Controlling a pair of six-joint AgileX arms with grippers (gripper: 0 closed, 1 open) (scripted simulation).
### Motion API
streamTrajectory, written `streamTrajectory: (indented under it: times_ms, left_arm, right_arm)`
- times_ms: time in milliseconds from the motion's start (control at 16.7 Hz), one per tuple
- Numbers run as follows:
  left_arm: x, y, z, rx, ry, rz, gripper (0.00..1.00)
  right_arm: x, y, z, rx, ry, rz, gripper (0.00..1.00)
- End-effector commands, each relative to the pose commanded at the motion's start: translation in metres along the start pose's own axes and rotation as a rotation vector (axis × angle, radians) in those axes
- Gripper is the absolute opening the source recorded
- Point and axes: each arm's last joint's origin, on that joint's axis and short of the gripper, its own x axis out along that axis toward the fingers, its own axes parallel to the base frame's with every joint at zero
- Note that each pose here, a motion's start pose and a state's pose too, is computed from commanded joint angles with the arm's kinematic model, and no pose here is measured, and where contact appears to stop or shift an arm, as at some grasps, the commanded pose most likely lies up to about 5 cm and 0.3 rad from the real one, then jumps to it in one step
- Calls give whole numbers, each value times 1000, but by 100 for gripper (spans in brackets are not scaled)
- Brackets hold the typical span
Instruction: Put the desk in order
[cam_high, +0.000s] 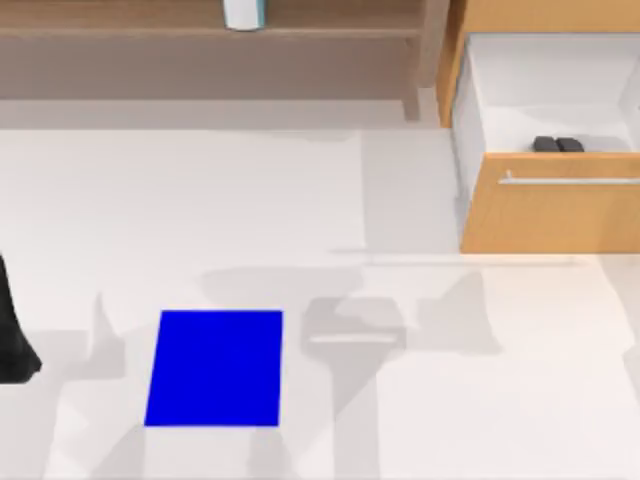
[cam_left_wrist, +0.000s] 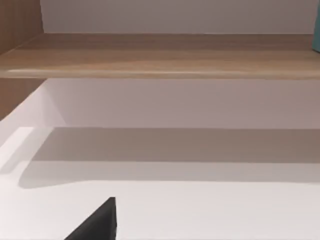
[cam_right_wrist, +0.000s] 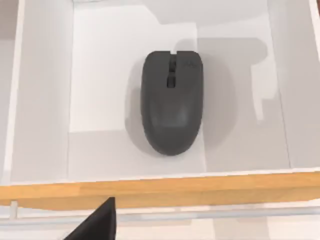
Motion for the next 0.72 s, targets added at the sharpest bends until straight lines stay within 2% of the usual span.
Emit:
streamTrajectory:
  times_ms: [300,540,720]
  left_arm:
    - [0,0,0,0,0,0,100]
    - [0,0,0,0,0,0,100]
    - [0,0,0,0,0,0,100]
  right_arm:
    - [100,22,48,-5,291,-43,100]
    - [176,31,54,-14,468,-77,100]
    - [213,34,51,-19,549,-91,100]
